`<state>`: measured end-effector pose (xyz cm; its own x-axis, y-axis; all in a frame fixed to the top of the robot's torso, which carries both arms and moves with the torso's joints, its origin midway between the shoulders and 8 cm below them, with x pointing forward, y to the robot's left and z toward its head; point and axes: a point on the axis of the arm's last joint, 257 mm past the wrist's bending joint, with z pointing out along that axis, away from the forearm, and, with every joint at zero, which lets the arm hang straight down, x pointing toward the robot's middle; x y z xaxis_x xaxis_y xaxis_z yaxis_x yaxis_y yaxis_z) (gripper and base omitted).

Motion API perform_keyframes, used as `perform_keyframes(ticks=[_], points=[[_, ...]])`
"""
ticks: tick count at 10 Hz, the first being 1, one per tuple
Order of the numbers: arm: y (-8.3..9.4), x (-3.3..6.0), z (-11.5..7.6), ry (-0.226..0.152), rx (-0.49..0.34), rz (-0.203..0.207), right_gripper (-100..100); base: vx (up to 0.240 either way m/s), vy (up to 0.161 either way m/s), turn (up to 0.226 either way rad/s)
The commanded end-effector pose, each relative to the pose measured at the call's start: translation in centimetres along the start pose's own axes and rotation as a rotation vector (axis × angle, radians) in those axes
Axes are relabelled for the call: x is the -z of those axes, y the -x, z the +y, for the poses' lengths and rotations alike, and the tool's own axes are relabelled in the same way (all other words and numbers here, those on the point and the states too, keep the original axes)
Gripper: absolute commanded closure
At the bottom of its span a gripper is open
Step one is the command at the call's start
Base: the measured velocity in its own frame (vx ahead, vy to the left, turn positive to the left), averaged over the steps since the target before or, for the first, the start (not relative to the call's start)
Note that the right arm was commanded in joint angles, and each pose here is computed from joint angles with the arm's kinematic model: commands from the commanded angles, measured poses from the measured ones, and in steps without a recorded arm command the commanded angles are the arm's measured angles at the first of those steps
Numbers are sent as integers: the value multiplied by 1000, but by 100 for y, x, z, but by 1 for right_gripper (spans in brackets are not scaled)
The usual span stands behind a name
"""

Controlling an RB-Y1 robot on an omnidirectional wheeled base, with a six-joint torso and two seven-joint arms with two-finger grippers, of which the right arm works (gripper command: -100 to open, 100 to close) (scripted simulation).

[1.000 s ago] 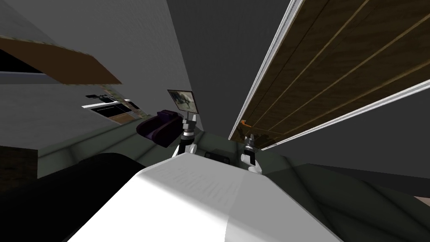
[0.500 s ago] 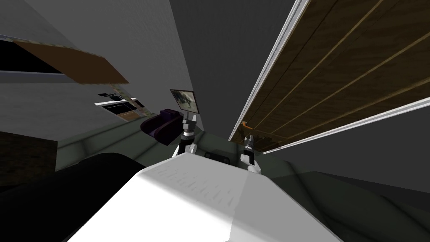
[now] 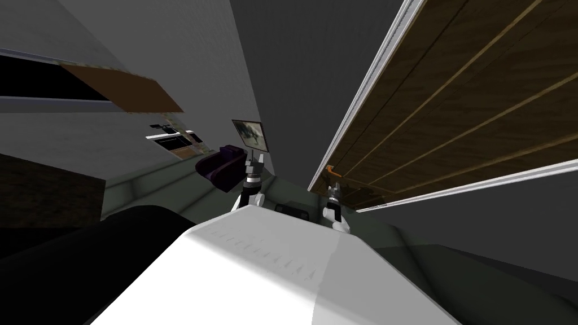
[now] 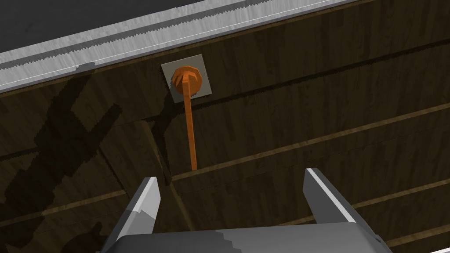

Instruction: Pull the door open

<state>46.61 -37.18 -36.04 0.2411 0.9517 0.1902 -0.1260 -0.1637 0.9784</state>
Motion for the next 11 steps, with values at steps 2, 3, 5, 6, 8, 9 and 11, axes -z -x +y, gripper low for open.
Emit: perform_keyframes(ticks=[2, 3, 5, 6, 8, 9, 11], points=[[48, 19, -91, -17, -2, -13, -100, 41, -65, 93], [62, 26, -121, -23, -2, -18, -100, 43, -67, 82], [88, 41, -178, -35, -4, -27, -100, 32, -74, 91], [100, 48, -205, -41, -4, -31, -100, 39, -65, 76], [134, 72, -283, -57, -6, -43, -100, 39, -78, 101], [156, 92, -338, -69, -8, -52, -100, 50, -107, 184], [299, 116, -297, -61, -7, -63, -100, 76, -27, 78]])
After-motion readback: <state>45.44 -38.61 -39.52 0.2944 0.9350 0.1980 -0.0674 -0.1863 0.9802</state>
